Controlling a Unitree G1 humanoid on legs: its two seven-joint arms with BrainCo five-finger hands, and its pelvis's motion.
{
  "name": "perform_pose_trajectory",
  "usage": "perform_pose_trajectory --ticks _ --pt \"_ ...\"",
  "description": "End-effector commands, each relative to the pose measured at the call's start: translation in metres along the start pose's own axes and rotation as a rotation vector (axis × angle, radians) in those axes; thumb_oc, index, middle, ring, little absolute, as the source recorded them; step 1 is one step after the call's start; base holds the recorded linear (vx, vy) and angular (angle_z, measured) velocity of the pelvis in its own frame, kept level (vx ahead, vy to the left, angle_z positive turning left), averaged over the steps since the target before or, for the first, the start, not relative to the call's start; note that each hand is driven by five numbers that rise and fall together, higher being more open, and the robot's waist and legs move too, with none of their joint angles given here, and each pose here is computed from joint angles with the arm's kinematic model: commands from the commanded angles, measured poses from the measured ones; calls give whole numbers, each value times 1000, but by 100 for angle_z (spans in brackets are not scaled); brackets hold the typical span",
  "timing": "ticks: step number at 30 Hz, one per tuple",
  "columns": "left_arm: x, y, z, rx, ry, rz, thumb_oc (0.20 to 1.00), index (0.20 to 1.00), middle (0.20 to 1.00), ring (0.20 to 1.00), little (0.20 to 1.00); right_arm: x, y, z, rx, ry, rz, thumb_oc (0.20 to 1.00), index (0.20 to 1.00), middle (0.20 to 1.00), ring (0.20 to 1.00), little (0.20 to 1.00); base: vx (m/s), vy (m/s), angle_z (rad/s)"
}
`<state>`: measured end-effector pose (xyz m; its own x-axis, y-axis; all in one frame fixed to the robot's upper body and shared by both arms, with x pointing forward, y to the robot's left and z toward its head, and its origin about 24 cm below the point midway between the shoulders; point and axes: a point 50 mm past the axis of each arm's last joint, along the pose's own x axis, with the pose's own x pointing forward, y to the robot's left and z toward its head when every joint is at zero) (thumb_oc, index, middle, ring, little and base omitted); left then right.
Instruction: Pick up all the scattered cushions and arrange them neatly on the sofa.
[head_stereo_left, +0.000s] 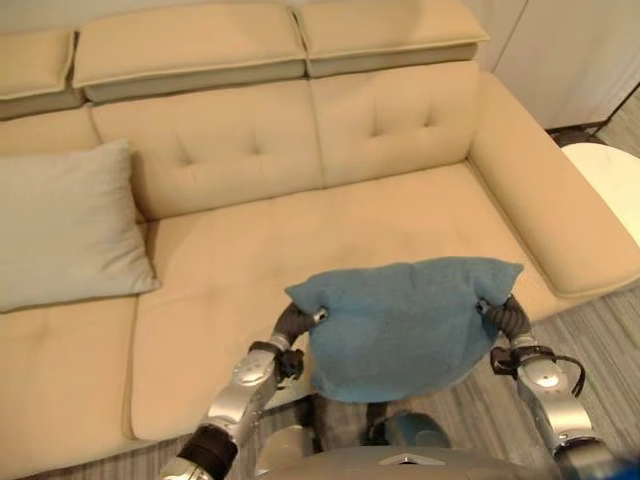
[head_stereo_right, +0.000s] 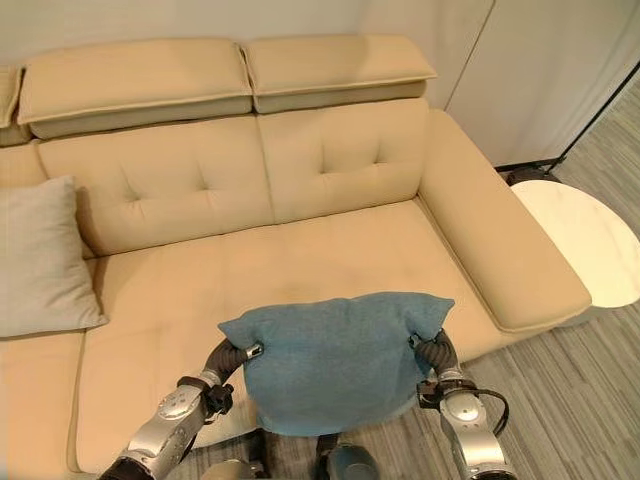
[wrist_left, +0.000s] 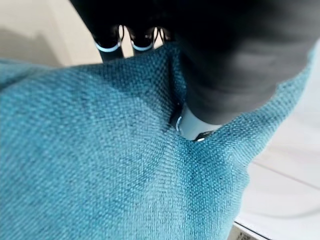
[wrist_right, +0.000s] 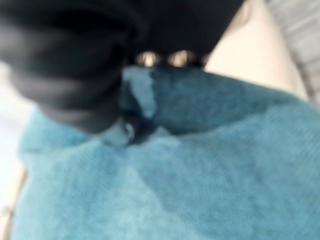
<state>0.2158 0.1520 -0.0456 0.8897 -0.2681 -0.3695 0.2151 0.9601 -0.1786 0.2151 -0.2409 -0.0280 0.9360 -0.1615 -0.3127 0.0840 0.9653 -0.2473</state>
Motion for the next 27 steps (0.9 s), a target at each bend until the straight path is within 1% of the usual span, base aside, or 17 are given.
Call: perform_pose_trajectory --ticks 1,2,3,4,10,16,17,21,25,26,27 --pt "-2 6 55 -13 -270 -6 200 200 200 200 200 8 -2 41 57 -203 -22 200 200 200 200 200 -33 122 26" --pt "-5 17 62 -22 -316 46 200 200 200 200 200 8 -3 44 76 -219 -41 200 200 200 200 200 -28 115 16" --pt "-5 17 62 -22 -316 46 200 200 200 200 200 8 -3 44 76 -219 -41 200 200 200 200 200 -2 4 24" --pt "-7 25 67 -18 -341 92 200 200 200 200 200 9 -4 47 84 -236 -54 200 200 200 200 200 34 -97 17" --pt "-11 36 73 -40 -394 166 200 200 200 200 200 8 -13 53 74 -271 -79 200 200 200 200 200 100 -206 52" --pt "-17 42 71 -54 -407 202 200 200 200 200 200 4 -22 58 77 -296 -101 200 200 200 200 200 102 -79 39" --pt "-22 47 72 -39 -415 244 200 200 200 200 200 2 -23 65 74 -334 -106 200 200 200 200 200 141 -14 33" --pt "-23 51 73 -18 -418 279 200 200 200 200 200 1 -23 73 70 -370 -117 200 200 200 200 200 102 21 17" --pt "-24 55 91 33 -483 317 200 200 200 200 200 5 -25 101 53 -476 -142 200 200 200 200 200 75 47 4" --pt "-23 55 91 33 -484 317 200 200 200 200 200 5 -25 102 53 -477 -142 200 200 200 200 200 32 34 1" --pt "-23 56 100 49 -514 328 200 200 200 200 200 6 -28 113 39 -517 -149 200 200 200 200 200 31 35 1"
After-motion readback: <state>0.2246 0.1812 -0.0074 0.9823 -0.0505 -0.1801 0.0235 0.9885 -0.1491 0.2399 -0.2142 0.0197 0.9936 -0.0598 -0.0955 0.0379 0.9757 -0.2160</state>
